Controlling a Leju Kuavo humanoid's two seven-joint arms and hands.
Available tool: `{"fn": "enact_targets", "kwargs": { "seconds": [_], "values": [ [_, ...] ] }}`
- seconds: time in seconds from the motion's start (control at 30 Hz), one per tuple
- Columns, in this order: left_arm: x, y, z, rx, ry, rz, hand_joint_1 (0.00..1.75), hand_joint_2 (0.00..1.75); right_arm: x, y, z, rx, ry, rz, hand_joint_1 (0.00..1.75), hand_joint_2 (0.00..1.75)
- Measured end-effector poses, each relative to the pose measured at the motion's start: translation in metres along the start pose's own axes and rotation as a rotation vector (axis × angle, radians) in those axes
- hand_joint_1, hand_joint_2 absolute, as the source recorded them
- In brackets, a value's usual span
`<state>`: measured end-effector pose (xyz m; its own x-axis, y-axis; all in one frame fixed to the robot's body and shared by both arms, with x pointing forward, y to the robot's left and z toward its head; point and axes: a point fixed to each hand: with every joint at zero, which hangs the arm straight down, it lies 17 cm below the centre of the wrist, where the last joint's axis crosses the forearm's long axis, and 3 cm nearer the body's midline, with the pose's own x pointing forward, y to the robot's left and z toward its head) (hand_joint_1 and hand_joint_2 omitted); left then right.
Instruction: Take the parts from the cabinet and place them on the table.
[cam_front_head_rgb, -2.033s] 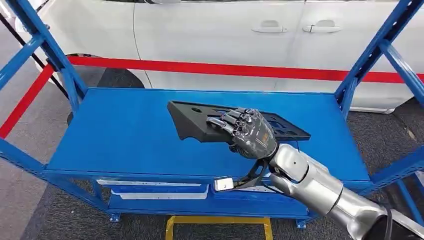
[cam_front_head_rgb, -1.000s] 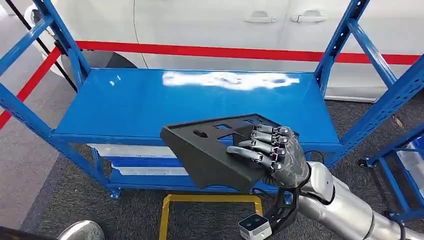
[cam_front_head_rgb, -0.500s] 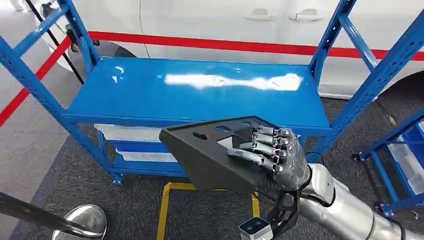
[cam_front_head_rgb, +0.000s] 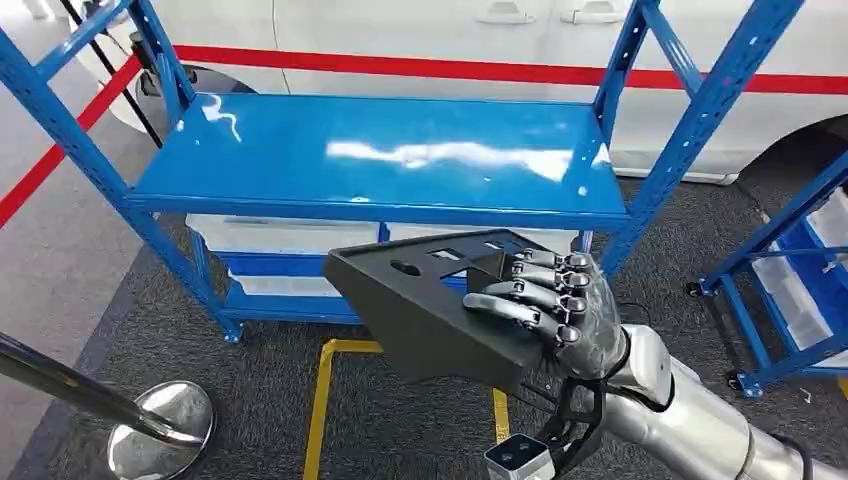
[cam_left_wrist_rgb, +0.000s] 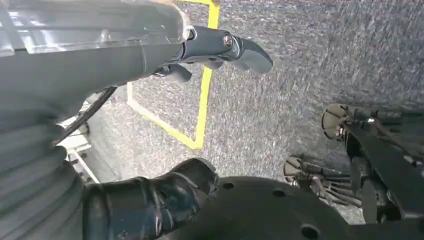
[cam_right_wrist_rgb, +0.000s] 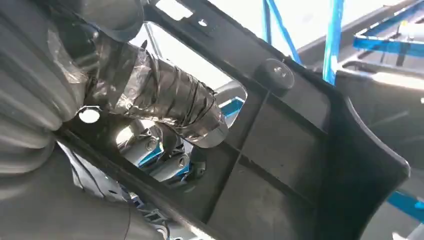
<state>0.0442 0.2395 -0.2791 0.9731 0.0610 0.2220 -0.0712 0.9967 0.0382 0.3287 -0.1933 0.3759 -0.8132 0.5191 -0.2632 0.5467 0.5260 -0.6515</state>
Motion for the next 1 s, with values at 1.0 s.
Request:
{"fn": "enact_targets", "kwargs": {
  "seconds": [1.0],
  "values": [
    [0.004,-0.007,0.001,-0.008,-0.019,0.013,0.0,1.75,-0.035,0.003,0.009,0.022,0.155,-0.017,1.75,1.75]
  ]
}}
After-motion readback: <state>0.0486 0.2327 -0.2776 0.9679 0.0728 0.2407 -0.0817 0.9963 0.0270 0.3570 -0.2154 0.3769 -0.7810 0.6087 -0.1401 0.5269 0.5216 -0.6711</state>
